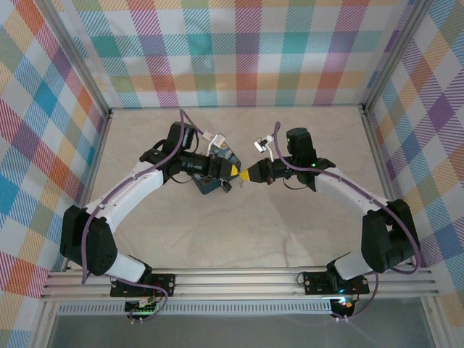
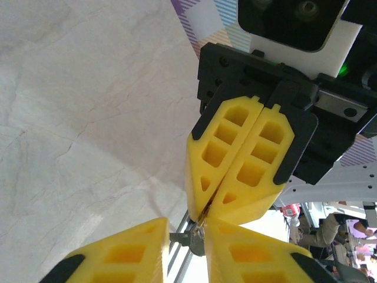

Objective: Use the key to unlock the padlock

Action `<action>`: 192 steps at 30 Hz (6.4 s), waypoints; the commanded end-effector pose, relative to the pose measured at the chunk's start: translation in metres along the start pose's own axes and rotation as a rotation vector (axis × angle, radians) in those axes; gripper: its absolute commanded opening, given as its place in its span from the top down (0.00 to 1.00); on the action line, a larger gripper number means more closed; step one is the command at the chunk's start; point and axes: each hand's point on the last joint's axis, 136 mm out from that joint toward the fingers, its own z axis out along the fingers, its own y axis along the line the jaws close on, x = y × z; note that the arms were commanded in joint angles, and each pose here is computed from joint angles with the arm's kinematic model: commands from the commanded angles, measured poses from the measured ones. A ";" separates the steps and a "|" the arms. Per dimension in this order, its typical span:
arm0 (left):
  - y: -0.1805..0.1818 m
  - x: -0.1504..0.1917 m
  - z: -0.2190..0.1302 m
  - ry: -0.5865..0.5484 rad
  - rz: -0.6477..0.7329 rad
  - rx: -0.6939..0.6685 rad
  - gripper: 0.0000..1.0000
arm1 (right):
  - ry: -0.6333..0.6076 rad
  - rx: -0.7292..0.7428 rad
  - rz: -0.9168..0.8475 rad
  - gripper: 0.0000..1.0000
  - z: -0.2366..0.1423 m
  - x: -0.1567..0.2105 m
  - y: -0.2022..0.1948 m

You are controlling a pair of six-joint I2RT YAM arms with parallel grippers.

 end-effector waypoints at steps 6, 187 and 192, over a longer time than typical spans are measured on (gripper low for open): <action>-0.012 -0.001 0.005 0.015 0.034 0.054 0.79 | 0.008 -0.058 -0.039 1.00 0.003 -0.009 0.012; 0.123 -0.014 0.067 -0.175 -0.835 -0.444 0.88 | -0.102 0.250 0.393 1.00 0.002 0.072 -0.104; 0.120 -0.013 0.066 -0.179 -0.842 -0.402 0.88 | -0.096 0.243 0.385 1.00 0.007 0.069 -0.102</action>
